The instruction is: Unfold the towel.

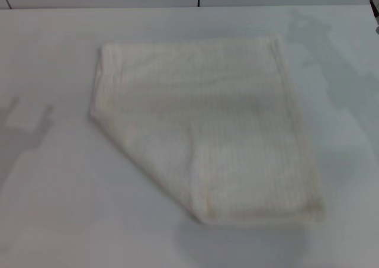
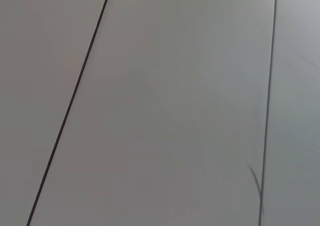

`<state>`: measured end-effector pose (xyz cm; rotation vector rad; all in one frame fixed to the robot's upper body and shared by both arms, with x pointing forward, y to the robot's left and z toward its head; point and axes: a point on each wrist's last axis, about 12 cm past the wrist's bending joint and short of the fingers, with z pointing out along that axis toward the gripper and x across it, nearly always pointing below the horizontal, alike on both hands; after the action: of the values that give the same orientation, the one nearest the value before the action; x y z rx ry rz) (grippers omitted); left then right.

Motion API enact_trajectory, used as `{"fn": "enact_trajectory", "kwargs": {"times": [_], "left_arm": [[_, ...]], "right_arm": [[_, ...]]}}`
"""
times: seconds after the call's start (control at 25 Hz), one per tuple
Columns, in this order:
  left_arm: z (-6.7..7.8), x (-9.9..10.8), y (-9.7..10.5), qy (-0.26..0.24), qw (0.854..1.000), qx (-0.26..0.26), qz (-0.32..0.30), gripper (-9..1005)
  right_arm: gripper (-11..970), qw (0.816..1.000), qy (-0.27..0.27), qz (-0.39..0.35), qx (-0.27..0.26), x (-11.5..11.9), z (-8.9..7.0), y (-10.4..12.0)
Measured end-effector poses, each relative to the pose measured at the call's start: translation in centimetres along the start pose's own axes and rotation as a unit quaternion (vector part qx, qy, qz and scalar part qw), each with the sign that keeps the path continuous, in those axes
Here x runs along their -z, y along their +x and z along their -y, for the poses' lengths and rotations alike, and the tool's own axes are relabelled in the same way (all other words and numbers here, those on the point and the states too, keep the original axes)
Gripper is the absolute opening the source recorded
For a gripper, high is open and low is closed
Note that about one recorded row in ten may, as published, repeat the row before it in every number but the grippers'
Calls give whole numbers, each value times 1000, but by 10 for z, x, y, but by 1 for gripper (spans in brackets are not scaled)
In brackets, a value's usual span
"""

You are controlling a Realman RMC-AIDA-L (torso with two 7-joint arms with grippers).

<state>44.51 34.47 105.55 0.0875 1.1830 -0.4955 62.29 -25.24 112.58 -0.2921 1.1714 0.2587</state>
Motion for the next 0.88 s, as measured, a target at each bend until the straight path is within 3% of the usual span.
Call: {"fn": "enact_trajectory", "kwargs": {"times": [0.28,0.48,0.52,0.68,0.88], "left_arm": [[2,1,1,4,1000,5,-4,796],[7,4,5,17,1000,14,-17,796],[7,4,5,18,1000,14,-19,796],[7,4,6,20,999,14,-23,795],[6,2,4,28,999,15,-25,795]], "right_arm": [[0,999,-9,-18,-32,-3,1,2],[-1,994,-56,-70,-58,-18,-1,0],[-1,989,-88,-98,-62,-22,-1,-2],[-1,978,-133,-142,-76,-28,1,-7],[-1,948,-205,-234,-75,-38,5,-19]]}}
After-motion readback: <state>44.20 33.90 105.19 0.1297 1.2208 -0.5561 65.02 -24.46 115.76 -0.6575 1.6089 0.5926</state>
